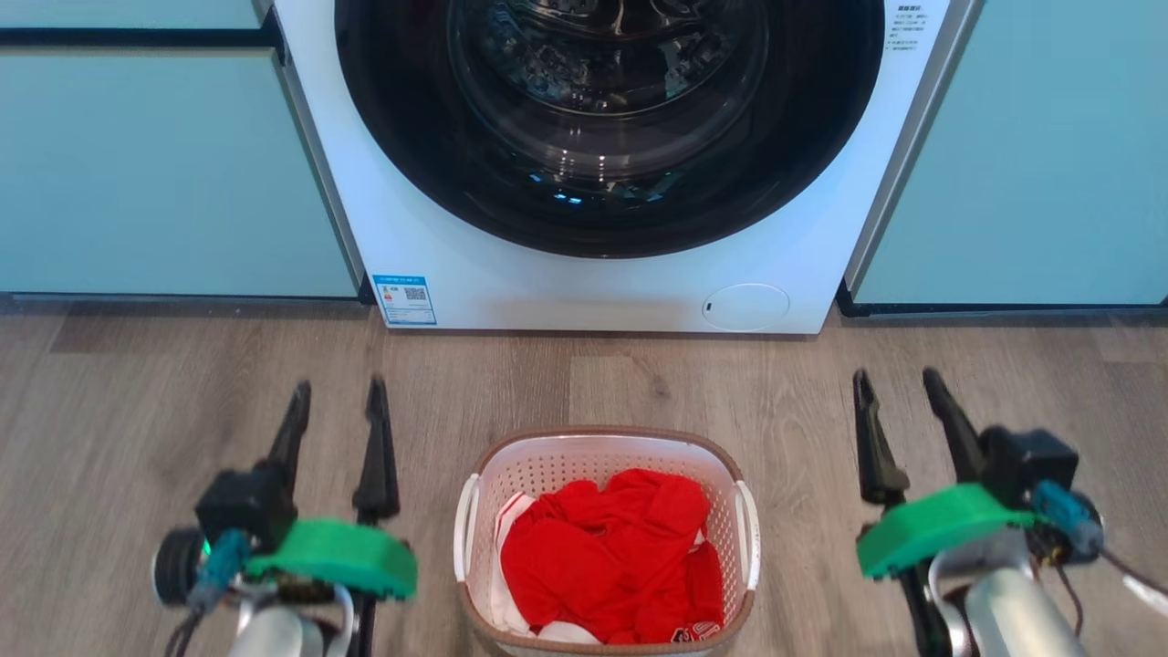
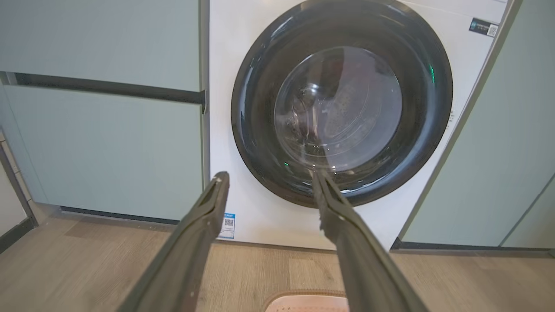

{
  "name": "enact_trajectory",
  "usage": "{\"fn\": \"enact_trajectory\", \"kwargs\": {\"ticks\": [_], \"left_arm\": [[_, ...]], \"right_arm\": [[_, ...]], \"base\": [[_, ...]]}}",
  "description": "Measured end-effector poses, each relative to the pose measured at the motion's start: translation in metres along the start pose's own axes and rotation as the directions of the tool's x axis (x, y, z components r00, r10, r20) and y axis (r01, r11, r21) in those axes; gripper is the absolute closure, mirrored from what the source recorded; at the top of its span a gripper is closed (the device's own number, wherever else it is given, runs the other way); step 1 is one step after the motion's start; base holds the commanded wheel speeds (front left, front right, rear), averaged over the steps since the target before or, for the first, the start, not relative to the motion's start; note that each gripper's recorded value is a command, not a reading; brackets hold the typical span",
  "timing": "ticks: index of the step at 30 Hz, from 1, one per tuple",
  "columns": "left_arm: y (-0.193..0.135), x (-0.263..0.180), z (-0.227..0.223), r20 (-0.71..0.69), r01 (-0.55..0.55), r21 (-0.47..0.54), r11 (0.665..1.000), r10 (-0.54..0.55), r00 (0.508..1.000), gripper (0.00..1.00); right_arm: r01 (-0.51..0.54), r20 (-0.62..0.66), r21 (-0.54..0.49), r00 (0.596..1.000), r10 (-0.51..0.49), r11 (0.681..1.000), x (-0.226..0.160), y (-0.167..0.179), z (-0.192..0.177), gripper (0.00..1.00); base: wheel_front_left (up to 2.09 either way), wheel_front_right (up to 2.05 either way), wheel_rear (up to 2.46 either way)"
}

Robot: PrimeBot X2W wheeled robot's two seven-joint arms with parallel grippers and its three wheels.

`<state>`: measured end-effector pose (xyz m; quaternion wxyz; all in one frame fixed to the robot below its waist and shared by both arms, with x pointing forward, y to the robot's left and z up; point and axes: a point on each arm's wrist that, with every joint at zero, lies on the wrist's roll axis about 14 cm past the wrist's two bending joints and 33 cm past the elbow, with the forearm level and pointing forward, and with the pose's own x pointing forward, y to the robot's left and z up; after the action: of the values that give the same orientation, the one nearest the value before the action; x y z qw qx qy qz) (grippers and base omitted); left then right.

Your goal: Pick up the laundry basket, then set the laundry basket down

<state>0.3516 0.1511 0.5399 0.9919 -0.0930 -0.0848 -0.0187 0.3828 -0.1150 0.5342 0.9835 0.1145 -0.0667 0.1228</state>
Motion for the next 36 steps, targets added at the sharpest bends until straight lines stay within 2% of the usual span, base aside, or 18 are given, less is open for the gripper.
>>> {"fn": "enact_trajectory", "kwargs": {"ticks": [6,36], "left_arm": [[0.007,-0.021,-0.036,-0.118,-0.026,-0.040,0.999,0.021,0.993,0.00],[-0.001,-0.018,-0.031,-0.100,0.018,-0.054,0.998,-0.024,0.995,0.00]], "right_arm": [[0.019,-0.061,0.005,0.998,-0.018,1.000,-0.022,-0.002,-0.020,0.00],[0.007,-0.074,0.000,0.997,-0.007,1.000,-0.024,0.003,-0.025,0.00]], "base": [[0.00,0.00,0.00],[0.00,0.00,0.00]]}}
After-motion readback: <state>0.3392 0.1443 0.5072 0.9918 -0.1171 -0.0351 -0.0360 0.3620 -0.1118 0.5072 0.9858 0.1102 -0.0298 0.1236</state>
